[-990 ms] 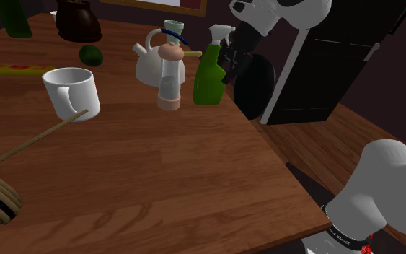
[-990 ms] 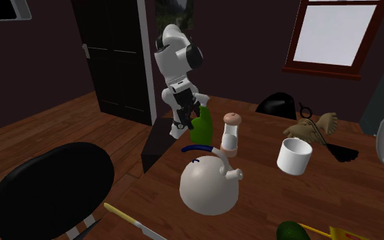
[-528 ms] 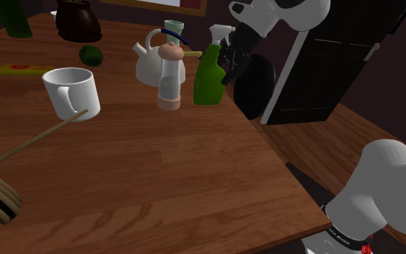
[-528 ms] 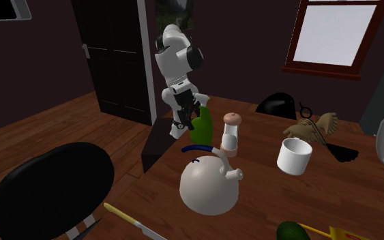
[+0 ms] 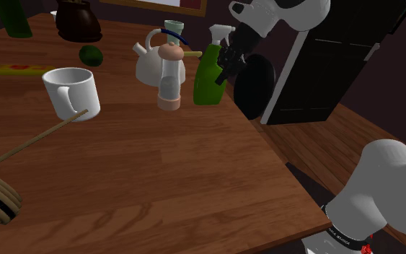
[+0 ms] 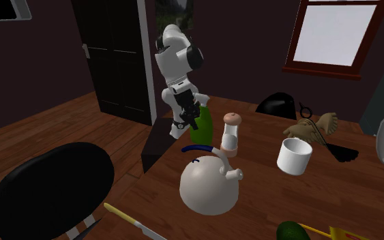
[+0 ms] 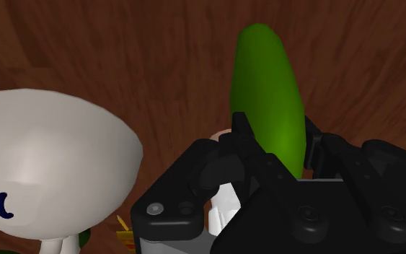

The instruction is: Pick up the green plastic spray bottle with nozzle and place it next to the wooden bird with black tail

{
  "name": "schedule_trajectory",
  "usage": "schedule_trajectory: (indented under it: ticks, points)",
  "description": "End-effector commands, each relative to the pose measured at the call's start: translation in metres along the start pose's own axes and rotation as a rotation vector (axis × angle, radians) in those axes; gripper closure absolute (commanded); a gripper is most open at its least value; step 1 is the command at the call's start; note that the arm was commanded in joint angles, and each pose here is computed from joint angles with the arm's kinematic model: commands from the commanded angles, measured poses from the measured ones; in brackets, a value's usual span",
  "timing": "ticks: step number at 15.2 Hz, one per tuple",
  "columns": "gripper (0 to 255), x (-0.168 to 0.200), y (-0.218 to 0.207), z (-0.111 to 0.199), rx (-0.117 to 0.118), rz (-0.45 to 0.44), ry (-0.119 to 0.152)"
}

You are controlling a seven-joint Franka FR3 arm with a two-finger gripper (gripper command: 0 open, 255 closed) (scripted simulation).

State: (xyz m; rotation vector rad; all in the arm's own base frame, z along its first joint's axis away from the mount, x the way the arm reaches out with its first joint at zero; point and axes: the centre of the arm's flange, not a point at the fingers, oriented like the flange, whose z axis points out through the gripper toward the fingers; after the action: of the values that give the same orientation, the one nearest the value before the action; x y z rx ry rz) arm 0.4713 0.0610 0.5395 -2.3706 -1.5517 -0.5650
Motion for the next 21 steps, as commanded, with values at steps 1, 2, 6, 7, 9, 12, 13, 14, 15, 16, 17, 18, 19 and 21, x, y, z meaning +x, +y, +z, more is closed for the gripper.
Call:
schedule_trajectory:
  ticks: [1,2,6,7,9,12,13,14,15,16,17,18,19,21]
  points:
    - [255,0.0,0.0,0.0,0.0,0.0,0.0]
    - [255,0.0,0.0,0.0,0.0,0.0,0.0]
    - [255,0.009,0.0,-0.019,0.0,0.0,0.0]
    - [255,0.012,0.0,-0.023,0.0,0.0,0.0]
    - [255,0.017,0.0,-0.033,0.0,0.0,0.0]
    - [255,0.024,0.0,-0.047,0.0,0.0,0.0]
    - [255,0.026,0.0,-0.052,0.0,0.0,0.0]
    - [255,0.028,0.0,-0.056,0.0,0.0,0.0]
    - [255,0.031,0.0,-0.061,0.0,0.0,0.0]
    - [255,0.033,0.0,-0.066,0.0,0.0,0.0]
    - [255,0.036,0.0,-0.071,0.0,0.0,0.0]
    - [255,0.038,0.0,-0.075,0.0,0.0,0.0]
    - [255,0.04,0.0,-0.08,0.0,0.0,0.0]
    - [255,0.045,0.0,-0.089,0.0,0.0,0.0]
